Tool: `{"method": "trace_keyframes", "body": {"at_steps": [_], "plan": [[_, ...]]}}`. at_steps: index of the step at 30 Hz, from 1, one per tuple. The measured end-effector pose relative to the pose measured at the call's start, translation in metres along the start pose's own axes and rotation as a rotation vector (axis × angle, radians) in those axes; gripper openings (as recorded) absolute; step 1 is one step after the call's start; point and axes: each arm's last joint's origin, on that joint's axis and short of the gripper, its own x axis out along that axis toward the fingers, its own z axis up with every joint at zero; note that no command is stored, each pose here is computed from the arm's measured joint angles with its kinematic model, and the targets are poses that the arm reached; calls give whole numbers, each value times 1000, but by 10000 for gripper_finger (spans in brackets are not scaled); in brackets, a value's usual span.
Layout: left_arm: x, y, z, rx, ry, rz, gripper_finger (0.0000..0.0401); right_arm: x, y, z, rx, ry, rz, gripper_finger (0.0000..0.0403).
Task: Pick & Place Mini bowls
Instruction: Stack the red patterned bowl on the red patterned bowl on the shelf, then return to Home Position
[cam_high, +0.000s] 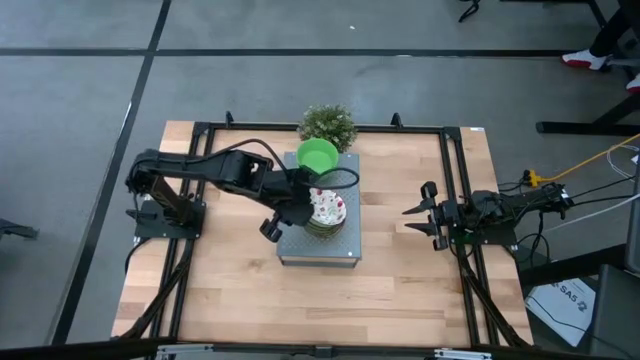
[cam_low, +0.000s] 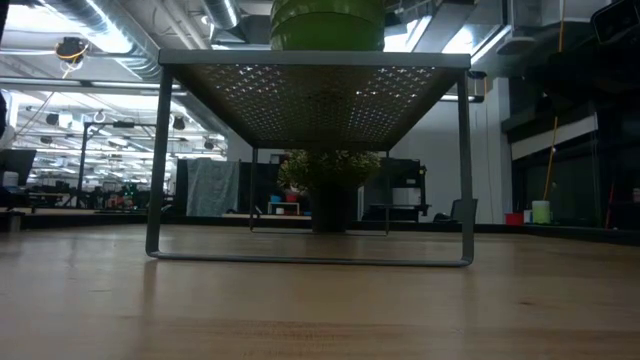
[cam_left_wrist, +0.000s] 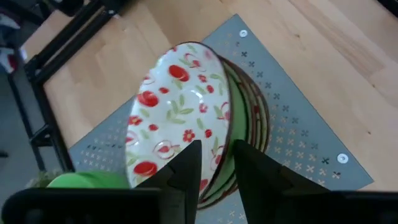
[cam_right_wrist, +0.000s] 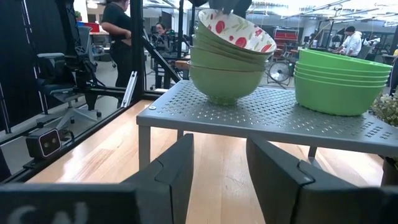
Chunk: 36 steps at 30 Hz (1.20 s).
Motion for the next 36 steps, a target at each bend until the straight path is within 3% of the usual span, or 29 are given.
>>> {"method": "trace_keyframes", "body": {"at_steps": [9, 21, 25, 36], "plan": [[-16, -1, -3, -69, -13, 43, 89, 0, 0, 0, 0, 1, 0, 147], [-30, -17, -22, -247, 66, -86, 77, 0, 0, 0, 0, 0, 0, 147], [-34, -32, -46, -304, 9, -115, 68, 0, 0, 0, 0, 0, 0, 147], [-60, -90, -164, -495, -221, -13, 41, 0, 0, 0, 0, 0, 0, 147]]}}
